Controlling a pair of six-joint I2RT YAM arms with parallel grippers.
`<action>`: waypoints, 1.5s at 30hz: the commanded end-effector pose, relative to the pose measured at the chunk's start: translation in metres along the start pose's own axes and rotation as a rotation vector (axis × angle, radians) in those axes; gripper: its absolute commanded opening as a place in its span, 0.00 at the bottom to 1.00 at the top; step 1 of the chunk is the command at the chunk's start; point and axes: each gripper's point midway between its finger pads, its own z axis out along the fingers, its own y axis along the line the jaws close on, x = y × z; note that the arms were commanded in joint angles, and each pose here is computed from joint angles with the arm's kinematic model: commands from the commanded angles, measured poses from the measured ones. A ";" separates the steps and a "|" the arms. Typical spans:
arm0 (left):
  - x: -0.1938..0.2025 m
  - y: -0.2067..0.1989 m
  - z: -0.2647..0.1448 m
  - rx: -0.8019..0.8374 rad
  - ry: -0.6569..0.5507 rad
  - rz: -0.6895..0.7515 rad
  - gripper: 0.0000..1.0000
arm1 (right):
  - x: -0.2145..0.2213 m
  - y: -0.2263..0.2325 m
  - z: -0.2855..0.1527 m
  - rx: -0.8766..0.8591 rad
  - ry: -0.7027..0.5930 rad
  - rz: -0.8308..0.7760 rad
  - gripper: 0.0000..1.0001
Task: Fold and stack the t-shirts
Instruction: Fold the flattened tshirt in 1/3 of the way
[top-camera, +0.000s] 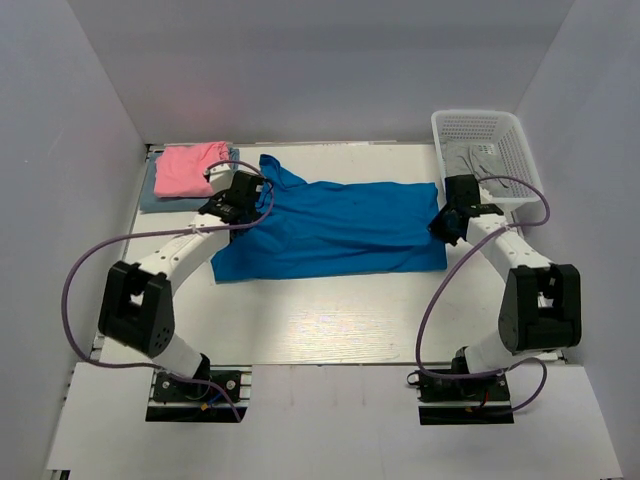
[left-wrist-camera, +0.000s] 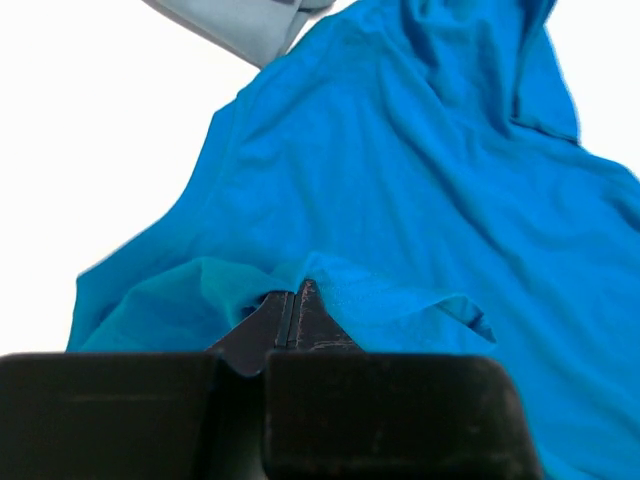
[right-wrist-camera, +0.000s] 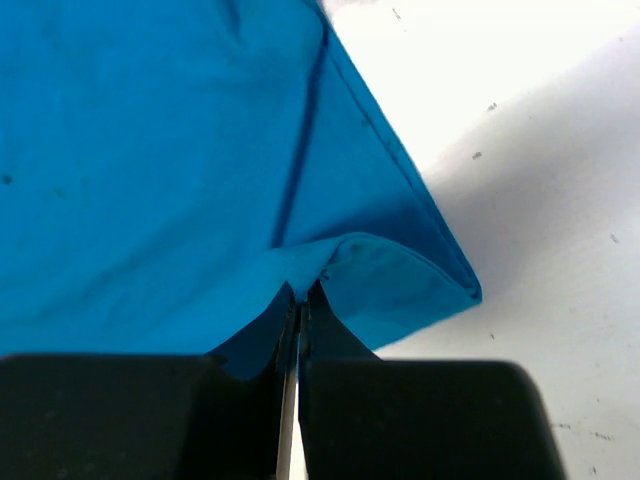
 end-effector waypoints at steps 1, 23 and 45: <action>-0.023 -0.005 0.019 -0.031 -0.079 0.004 0.01 | -0.034 0.014 0.002 -0.005 -0.096 0.019 0.01; 0.009 -0.014 0.010 0.182 0.109 0.057 1.00 | 0.024 0.044 -0.009 -0.292 0.074 -0.234 0.90; 0.080 0.035 0.040 0.085 0.201 0.028 1.00 | -0.033 0.083 0.092 -0.103 -0.077 -0.240 0.90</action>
